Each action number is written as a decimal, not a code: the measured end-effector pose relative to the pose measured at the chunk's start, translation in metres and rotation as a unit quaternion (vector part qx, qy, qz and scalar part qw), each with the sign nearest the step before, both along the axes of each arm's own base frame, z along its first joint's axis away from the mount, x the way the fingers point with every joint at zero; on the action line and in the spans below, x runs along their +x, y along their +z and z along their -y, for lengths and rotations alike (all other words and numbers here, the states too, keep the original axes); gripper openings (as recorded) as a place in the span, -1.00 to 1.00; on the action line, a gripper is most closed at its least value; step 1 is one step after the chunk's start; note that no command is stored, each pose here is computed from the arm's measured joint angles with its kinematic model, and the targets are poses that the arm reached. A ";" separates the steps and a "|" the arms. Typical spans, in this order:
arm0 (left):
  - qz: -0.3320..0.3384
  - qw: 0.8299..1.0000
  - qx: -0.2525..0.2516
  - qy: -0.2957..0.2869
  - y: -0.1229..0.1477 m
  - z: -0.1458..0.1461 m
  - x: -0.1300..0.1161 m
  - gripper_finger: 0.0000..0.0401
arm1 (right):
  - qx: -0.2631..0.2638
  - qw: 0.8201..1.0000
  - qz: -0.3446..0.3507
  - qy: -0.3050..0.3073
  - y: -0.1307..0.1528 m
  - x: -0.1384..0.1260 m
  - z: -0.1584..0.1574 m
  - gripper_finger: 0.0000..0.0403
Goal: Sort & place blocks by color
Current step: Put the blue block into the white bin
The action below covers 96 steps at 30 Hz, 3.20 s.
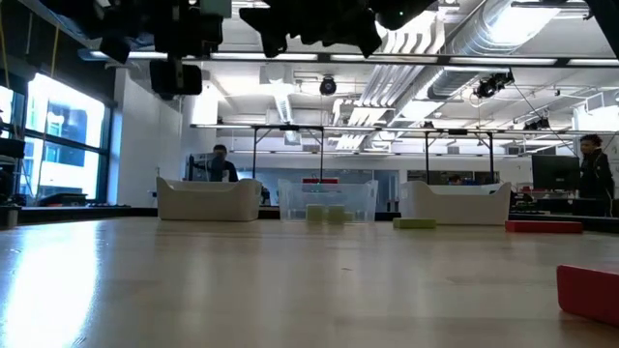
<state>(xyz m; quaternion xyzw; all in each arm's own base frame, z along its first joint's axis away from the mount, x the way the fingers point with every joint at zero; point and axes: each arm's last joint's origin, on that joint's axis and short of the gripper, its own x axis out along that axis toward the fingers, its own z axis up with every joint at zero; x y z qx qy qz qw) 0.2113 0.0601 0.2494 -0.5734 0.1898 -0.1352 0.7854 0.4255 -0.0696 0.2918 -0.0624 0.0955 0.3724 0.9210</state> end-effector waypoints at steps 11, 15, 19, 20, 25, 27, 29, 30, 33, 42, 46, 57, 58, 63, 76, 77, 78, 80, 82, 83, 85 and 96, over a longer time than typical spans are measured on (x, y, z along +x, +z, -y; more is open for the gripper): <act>0.001 1.000 -0.004 0.011 0.001 -0.001 0.001 -0.46 | -0.012 1.000 0.018 0.005 0.003 0.005 -0.020 -0.02; 0.001 1.000 -0.004 0.012 0.001 -0.001 0.001 -0.45 | -0.013 1.000 0.012 -0.016 0.002 0.006 -0.019 -0.02; 0.000 1.000 -0.010 0.016 0.001 -0.001 0.001 -0.46 | -0.011 1.000 0.011 -0.017 0.003 0.006 -0.020 -0.02; 0.002 1.000 -0.010 0.016 0.002 -0.001 0.001 -0.46 | -0.016 1.000 0.014 -0.016 0.003 0.006 -0.022 -0.02; 0.026 0.999 -0.029 0.033 0.009 -0.002 0.003 -0.46 | -0.032 0.999 0.025 -0.027 0.004 0.008 -0.027 -0.02; 0.026 0.998 -0.031 0.040 0.009 -0.003 0.003 -0.47 | -0.030 0.999 0.022 -0.032 0.004 0.008 -0.028 -0.02; 0.026 0.998 -0.030 0.048 0.009 -0.003 0.003 -0.47 | -0.026 0.999 0.022 -0.036 0.004 0.008 -0.028 -0.02; 0.026 0.998 -0.030 0.051 0.009 -0.003 0.003 -0.46 | -0.023 0.999 0.023 -0.039 0.005 0.009 -0.028 -0.02; 0.025 0.998 -0.029 0.053 0.008 -0.004 0.004 -0.46 | -0.020 0.998 0.017 -0.055 0.005 0.010 -0.028 -0.03; 0.016 0.998 -0.029 0.051 0.004 -0.005 0.007 -0.45 | -0.026 0.998 0.022 -0.061 0.006 0.010 -0.031 -0.43; 0.016 0.998 -0.030 0.046 0.003 -0.005 0.008 -0.46 | -0.031 0.997 0.020 -0.067 0.005 0.011 -0.031 -0.63; 0.016 0.998 -0.030 0.044 0.003 -0.004 0.007 -0.43 | -0.042 0.997 0.025 -0.068 0.005 0.011 -0.032 -0.74; 0.016 0.998 -0.030 0.044 0.003 -0.004 0.007 -0.41 | -0.042 0.996 0.025 -0.069 0.005 0.011 -0.032 -0.75; 0.014 0.998 -0.034 0.048 0.003 -0.005 0.008 -0.30 | -0.041 0.996 0.022 -0.072 0.004 0.011 -0.032 -0.77; 0.024 0.997 -0.010 0.078 0.003 -0.016 0.004 0.02 | -0.030 0.994 -0.002 -0.104 0.002 0.009 -0.016 -0.78; 0.026 0.996 -0.004 0.083 0.003 -0.019 0.003 0.02 | -0.030 0.994 -0.002 -0.108 0.002 0.008 -0.013 -0.78; 0.029 0.996 0.002 0.088 0.003 -0.022 0.002 0.03 | -0.030 0.993 -0.002 -0.111 0.002 0.008 -0.010 -0.78; 0.032 0.994 0.013 0.100 0.003 -0.028 0.000 0.02 | -0.030 0.992 -0.006 -0.119 0.002 0.006 -0.003 -0.78; 0.032 0.993 0.021 0.114 0.003 -0.034 -0.003 0.01 | -0.030 0.991 -0.012 -0.129 0.001 0.005 0.005 -0.78; 0.033 0.992 0.025 0.122 0.003 -0.037 -0.005 0.01 | -0.030 0.990 -0.014 -0.136 0.000 0.004 0.010 -0.78; 0.031 0.990 0.031 0.137 0.002 -0.044 -0.008 0.00 | -0.031 0.988 -0.017 -0.149 0.000 0.002 0.018 -0.78; -0.016 0.976 0.077 0.204 -0.010 -0.071 -0.027 -0.02 | -0.028 0.974 -0.044 -0.222 -0.005 -0.016 0.077 -0.78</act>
